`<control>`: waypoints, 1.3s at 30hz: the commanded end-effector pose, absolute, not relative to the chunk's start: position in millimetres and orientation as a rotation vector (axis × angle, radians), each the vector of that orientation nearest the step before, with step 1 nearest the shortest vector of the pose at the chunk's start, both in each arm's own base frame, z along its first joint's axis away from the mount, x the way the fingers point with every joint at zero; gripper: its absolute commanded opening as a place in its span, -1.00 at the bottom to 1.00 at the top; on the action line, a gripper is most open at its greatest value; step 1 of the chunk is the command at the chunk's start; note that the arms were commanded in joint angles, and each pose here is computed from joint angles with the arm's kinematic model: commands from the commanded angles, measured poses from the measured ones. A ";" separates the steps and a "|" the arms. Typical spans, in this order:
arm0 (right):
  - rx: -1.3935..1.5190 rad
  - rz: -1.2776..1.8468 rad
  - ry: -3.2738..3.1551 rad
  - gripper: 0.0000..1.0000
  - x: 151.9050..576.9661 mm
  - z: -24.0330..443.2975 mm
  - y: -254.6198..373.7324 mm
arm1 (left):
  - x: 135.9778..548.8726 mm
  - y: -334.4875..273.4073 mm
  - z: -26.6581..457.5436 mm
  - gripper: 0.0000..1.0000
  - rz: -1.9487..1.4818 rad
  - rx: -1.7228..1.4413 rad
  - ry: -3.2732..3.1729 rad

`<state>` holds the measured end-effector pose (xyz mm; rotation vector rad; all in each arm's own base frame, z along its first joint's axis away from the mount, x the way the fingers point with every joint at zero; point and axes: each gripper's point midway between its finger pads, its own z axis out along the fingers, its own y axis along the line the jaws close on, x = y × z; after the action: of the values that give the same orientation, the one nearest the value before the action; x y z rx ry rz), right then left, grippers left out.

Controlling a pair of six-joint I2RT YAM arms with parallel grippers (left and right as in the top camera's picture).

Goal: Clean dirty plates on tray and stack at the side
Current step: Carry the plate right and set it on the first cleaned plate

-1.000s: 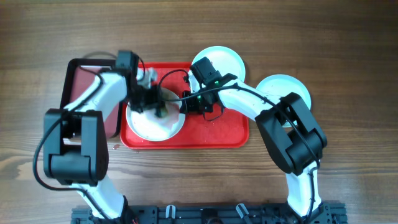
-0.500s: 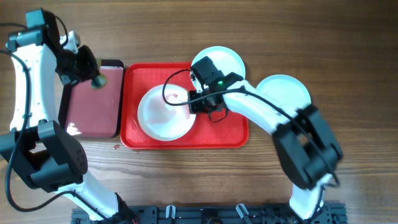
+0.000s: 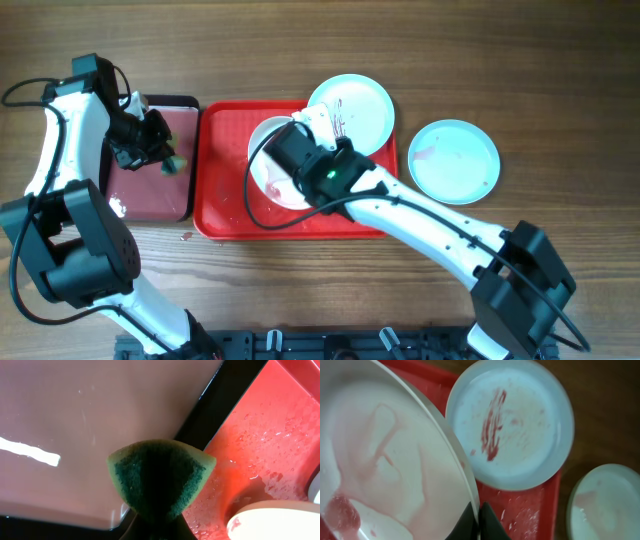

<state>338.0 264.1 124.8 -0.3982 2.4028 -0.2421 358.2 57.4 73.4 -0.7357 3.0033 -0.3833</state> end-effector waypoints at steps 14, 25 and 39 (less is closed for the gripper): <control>-0.492 -0.845 1.653 -0.91 325.2 284.6 305.5 | 360.1 61.5 71.4 -0.92 -0.373 -0.792 2.985; -0.462 -0.803 1.643 -0.91 316.7 285.8 312.8 | 361.2 61.8 71.4 -0.92 -0.373 -0.815 2.976; -0.426 0.113 2.290 -0.91 326.5 187.4 298.7 | 361.8 61.5 71.5 -0.92 -0.373 -0.817 2.974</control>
<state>329.9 296.5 198.4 -0.6478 2.0336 -0.3754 362.9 59.8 73.3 -0.7862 2.9743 -0.3750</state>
